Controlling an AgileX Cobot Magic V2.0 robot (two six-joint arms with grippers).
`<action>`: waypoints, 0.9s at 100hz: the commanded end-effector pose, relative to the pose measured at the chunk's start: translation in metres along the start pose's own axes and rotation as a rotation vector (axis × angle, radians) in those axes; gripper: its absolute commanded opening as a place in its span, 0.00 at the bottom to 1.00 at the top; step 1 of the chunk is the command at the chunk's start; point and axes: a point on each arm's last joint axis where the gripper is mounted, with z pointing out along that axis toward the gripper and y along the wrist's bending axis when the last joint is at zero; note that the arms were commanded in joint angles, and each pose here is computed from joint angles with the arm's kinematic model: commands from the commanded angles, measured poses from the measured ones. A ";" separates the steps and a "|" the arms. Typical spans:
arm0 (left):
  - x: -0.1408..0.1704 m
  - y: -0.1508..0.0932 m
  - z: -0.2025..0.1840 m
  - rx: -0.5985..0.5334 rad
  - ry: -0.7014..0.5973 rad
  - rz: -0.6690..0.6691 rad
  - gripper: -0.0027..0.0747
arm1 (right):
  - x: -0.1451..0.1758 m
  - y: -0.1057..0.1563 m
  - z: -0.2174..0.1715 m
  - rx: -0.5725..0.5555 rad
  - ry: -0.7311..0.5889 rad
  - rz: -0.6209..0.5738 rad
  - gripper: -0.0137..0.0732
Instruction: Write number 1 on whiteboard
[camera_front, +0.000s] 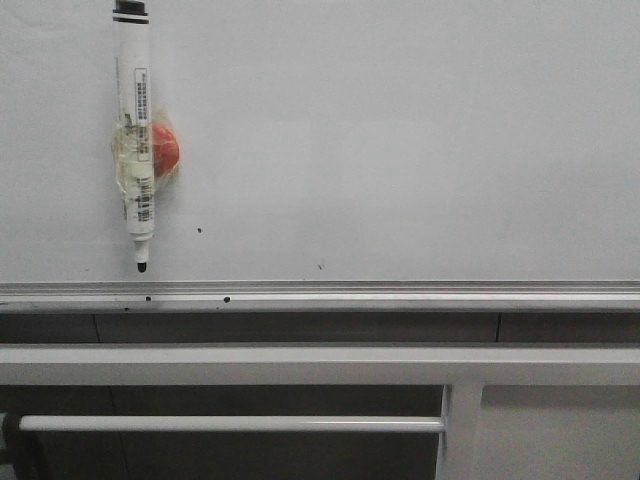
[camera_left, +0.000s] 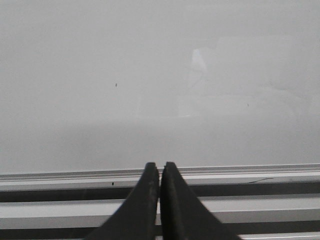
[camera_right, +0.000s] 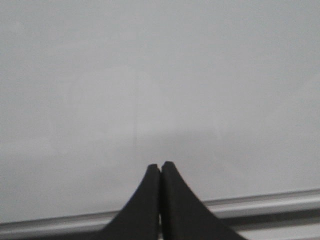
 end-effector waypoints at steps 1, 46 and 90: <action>-0.006 0.001 -0.002 -0.007 -0.099 -0.013 0.01 | -0.009 0.000 -0.001 -0.009 -0.174 0.004 0.08; -0.039 0.005 -0.011 -0.019 -0.443 -0.187 0.01 | -0.028 0.002 -0.005 -0.030 -0.281 0.068 0.08; -0.098 -0.002 -0.017 0.036 -0.291 -0.191 0.01 | -0.089 0.016 -0.015 -0.008 0.225 0.094 0.08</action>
